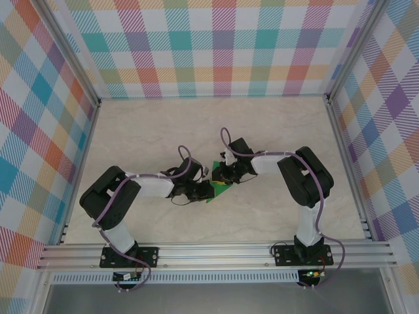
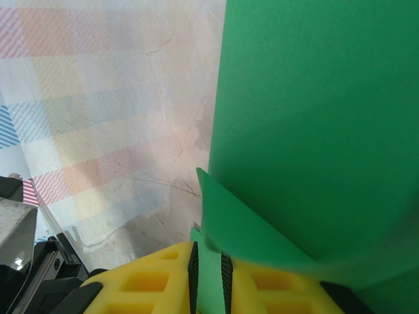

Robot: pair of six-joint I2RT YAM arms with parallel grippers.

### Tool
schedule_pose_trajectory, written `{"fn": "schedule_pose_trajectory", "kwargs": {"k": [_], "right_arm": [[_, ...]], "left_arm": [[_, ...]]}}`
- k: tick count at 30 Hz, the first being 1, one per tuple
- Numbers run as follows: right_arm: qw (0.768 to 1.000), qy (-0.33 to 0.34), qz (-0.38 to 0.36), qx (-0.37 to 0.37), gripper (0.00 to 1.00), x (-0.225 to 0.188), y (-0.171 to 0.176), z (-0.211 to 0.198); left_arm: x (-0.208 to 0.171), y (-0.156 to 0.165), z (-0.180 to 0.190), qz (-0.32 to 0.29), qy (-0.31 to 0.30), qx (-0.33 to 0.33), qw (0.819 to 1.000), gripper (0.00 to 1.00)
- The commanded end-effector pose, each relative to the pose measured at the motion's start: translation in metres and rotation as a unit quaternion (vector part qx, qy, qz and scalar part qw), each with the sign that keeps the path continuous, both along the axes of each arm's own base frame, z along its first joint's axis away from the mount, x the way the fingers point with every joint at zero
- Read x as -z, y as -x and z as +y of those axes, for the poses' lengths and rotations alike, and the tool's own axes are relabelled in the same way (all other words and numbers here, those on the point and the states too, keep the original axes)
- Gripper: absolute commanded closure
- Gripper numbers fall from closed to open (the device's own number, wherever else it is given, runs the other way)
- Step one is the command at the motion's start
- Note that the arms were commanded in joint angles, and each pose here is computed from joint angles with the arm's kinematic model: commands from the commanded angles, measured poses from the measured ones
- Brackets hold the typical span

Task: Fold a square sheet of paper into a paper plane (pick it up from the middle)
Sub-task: Fourth fold the wing at the center of the table.

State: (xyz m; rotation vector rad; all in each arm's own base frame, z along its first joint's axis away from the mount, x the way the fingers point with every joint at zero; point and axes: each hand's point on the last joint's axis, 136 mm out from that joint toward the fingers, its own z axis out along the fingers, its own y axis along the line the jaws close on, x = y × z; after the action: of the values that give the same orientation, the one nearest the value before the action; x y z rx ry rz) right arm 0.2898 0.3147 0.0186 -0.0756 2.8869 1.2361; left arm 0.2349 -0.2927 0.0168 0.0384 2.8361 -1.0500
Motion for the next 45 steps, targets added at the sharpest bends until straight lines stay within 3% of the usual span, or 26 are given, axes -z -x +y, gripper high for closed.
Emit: {"fn": "schedule_pose_trajectory", "kwargs": {"k": [1, 15, 28, 34, 45], "right_arm": [[0.994, 0.098, 0.05, 0.015, 0.8, 0.047, 0.022, -0.036], [0.994, 0.1, 0.052, 0.015, 0.8, 0.049, 0.023, -0.038], [0.994, 0.091, 0.05, 0.022, 0.79, 0.044, 0.018, -0.034], [0.994, 0.087, 0.054, 0.027, 0.79, 0.043, 0.017, -0.032], [0.995, 0.071, 0.059, 0.029, 0.79, 0.037, 0.015, -0.028]], "left_arm": [[0.028, 0.037, 0.032, 0.058, -0.063, 0.006, 0.996, 0.89], [0.028, 0.052, 0.046, 0.074, -0.073, -0.004, 0.995, 0.89], [-0.055, -0.012, 0.009, -0.052, 0.01, -0.034, 0.998, 0.88], [-0.045, -0.032, -0.016, -0.044, 0.029, -0.028, 0.998, 0.89], [0.009, -0.031, 0.001, -0.016, -0.043, -0.042, 0.998, 0.93]]}}
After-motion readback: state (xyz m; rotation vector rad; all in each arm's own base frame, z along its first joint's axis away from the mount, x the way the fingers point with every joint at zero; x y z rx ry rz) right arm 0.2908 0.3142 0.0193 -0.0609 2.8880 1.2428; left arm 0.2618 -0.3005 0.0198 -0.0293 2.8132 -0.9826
